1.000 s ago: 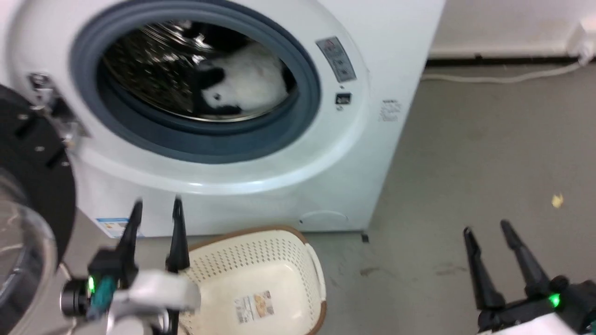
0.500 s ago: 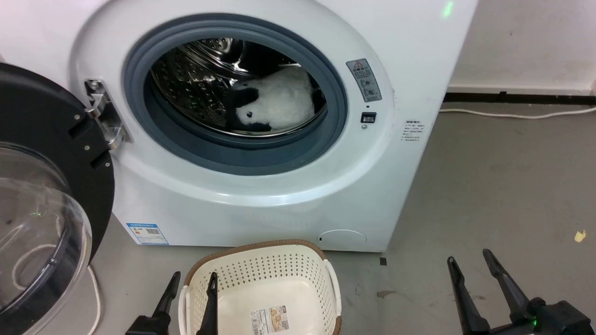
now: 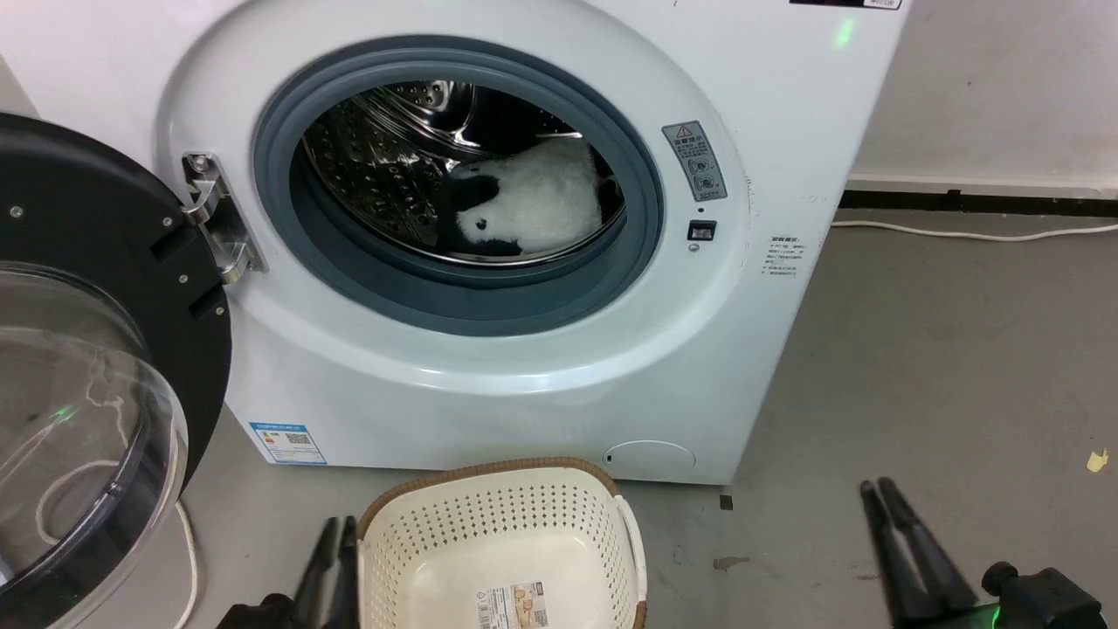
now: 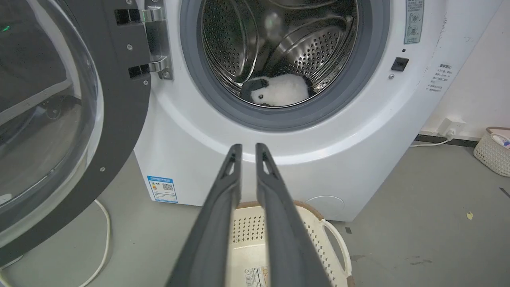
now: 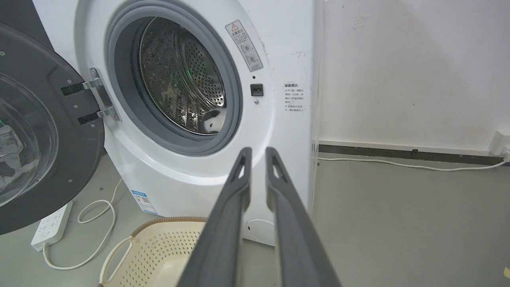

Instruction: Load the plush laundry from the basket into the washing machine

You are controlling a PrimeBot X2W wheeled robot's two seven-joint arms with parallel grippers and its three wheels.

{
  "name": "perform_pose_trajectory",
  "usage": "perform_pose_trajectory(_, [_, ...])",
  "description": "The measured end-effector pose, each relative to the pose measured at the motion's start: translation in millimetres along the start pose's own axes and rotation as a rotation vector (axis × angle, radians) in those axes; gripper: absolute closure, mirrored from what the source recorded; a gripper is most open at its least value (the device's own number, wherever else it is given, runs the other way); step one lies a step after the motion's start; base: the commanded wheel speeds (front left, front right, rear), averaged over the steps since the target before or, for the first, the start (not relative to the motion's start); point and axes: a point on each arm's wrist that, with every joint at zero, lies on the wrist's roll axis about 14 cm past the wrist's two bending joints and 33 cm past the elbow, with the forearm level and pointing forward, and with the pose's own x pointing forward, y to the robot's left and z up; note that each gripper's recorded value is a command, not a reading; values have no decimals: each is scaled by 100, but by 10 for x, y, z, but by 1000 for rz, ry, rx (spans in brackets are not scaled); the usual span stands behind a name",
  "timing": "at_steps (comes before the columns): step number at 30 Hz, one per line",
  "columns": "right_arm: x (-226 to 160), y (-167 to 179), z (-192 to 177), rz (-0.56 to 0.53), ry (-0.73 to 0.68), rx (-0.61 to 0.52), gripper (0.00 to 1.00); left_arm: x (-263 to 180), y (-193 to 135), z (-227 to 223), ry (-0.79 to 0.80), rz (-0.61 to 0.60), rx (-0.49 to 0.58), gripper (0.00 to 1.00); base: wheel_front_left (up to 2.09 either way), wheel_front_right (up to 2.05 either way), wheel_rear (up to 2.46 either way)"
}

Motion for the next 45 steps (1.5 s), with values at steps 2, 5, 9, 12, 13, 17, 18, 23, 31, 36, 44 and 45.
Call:
perform_pose_trajectory(2, [0,-2,0,0,0,0,100,0,-2,-1,0,0,-1,100,0,0,0])
perform_pose_trajectory(5, [-1,-4,-5,-1,5,-1,100,1,-1,-5,4,1,0,100,0,0,0])
perform_pose_trajectory(9, [1,-9,-11,-2,12,-9,100,5,-1,-9,10,2,0,100,0,0,0])
perform_pose_trajectory(12, [4,-10,-14,-2,15,-15,100,10,0,-6,11,2,7,100,0,0,0])
perform_pose_trajectory(13, [4,-10,-14,-3,15,-14,100,12,-1,-5,12,2,8,100,0,0,0])
perform_pose_trajectory(17, [6,-13,-21,-5,23,-19,100,28,-2,6,12,1,14,100,0,0,0])
perform_pose_trajectory(18, [6,-14,-23,-5,25,-23,100,33,-3,8,13,1,14,100,0,0,0])
perform_pose_trajectory(23, [28,-20,-12,-7,26,-30,100,39,-6,13,15,-5,22,100,0,0,0])
perform_pose_trajectory(31, [30,-28,-33,-14,42,-36,100,56,11,29,18,0,35,100,0,0,0])
perform_pose_trajectory(36, [52,-34,-23,-15,44,-44,100,88,-2,59,15,-8,40,100,0,0,0])
perform_pose_trajectory(44, [69,-44,-24,-18,54,-61,100,110,-3,82,15,-7,46,100,0,0,0])
perform_pose_trajectory(45, [75,-44,-21,-18,54,-64,100,112,-1,81,17,-6,47,100,0,0,0])
